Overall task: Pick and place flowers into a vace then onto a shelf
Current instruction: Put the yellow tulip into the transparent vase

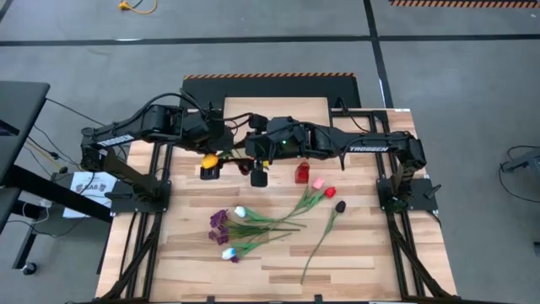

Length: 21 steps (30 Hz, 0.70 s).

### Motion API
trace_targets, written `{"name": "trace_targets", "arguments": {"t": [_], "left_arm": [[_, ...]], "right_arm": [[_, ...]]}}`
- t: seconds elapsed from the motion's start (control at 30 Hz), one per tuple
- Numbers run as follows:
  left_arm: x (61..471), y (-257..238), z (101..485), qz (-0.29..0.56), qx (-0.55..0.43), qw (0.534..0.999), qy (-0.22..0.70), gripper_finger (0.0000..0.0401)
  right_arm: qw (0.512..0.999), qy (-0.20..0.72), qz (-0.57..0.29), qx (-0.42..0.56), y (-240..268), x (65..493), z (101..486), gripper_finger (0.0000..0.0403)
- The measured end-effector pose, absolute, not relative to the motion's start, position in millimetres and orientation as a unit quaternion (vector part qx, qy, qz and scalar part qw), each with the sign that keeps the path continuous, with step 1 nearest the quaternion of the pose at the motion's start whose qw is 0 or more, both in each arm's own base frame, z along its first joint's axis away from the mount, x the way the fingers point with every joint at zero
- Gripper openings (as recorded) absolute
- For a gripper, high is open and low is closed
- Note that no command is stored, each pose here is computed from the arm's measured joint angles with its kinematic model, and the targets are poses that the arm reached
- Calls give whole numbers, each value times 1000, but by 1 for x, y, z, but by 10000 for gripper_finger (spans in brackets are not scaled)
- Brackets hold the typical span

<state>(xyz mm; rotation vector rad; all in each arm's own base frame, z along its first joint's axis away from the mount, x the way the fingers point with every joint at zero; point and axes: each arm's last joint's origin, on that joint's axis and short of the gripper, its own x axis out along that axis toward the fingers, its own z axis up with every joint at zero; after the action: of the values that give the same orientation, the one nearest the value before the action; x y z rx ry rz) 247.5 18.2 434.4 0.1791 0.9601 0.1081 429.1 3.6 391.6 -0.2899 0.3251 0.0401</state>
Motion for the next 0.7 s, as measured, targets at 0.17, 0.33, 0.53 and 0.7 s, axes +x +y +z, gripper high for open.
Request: {"name": "trace_targets", "arguments": {"t": [0.17, 0.33, 0.53, 0.7], "left_arm": [[248, 18, 435, 52, 86, 884, 457, 261], [248, 18, 435, 52, 86, 884, 456, 261], [248, 18, 435, 52, 86, 883, 459, 261], [247, 18, 434, 52, 85, 880, 464, 261]], "right_arm": [[976, 162, 16, -143, 0, 429, 392, 73], [976, 163, 7, -143, -3, 429, 392, 8], [976, 165, 5, -139, -5, 429, 391, 1], [975, 168, 12, -142, -2, 429, 391, 6]]}}
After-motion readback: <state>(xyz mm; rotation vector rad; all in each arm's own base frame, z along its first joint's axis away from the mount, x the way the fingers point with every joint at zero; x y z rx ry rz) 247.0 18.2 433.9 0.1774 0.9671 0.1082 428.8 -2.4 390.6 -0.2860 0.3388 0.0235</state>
